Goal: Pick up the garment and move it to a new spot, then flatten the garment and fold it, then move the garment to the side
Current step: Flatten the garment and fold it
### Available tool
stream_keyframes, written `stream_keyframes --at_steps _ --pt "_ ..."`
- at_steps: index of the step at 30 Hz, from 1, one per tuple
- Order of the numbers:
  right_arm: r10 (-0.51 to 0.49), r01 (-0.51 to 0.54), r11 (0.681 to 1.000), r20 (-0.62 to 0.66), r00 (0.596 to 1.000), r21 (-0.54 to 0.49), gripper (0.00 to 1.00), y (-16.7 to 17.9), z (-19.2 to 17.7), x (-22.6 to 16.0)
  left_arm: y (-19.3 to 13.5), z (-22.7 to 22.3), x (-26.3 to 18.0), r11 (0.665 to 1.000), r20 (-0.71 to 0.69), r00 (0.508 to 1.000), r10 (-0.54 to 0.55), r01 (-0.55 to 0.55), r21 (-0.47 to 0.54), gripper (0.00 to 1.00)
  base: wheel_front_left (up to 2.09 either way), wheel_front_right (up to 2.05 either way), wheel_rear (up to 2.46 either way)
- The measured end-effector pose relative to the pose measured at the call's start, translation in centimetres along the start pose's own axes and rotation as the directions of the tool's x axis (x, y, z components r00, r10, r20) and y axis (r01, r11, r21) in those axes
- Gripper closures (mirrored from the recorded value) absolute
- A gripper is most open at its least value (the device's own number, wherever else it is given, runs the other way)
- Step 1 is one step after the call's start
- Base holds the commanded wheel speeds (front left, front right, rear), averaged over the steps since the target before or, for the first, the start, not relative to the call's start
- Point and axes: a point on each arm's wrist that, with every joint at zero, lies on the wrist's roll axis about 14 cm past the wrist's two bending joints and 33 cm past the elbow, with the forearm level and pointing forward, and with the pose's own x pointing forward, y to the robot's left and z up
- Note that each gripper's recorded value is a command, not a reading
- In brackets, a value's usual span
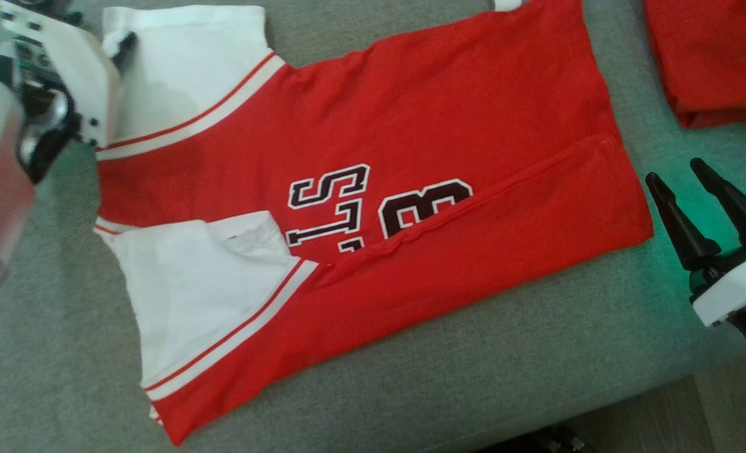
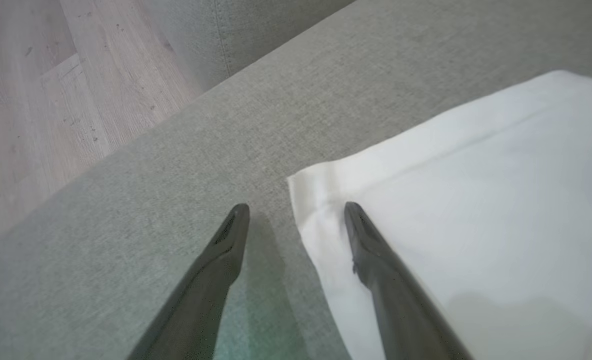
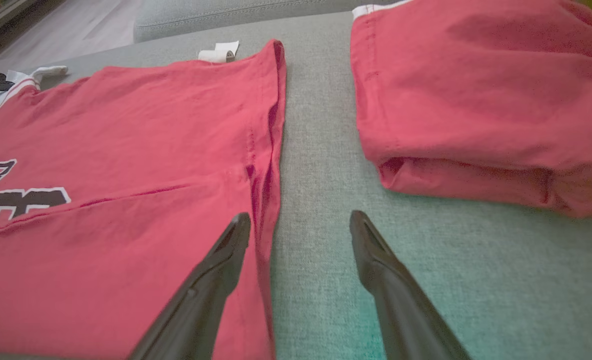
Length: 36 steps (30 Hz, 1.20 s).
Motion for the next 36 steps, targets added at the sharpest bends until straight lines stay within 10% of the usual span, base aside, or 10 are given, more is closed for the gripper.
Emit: stream_keyframes --at_steps 8,9,11,36 --pt "-0.043 0.043 0.999 -0.026 0.999 0.007 0.0 -1.2 -1.1 -0.5 0.9 0.6 1.5 0.999 -0.005 1.0 0.006 -0.006 -0.037 0.0 0.0 0.0 0.0" --pt "-0.043 0.043 0.999 -0.028 0.999 0.007 0.0 -1.2 -1.1 -0.5 0.7 0.5 1.5 0.999 -0.012 1.0 -0.004 0.004 -0.054 0.22 0.0 0.0 0.0" --pt "-0.044 0.044 0.999 -0.03 0.999 0.007 0.0 -1.3 -1.2 -0.4 0.5 0.4 1.4 0.998 -0.021 1.0 -0.015 0.013 -0.062 1.0 0.0 0.0 0.0" --pt "0.083 -0.102 0.989 -0.174 0.981 -0.103 0.0 3.2 7.2 14.0 -0.9 4.0 -2.8 0.992 0.197 0.976 -0.092 0.072 0.102 1.0 0.0 0.0 0.0"
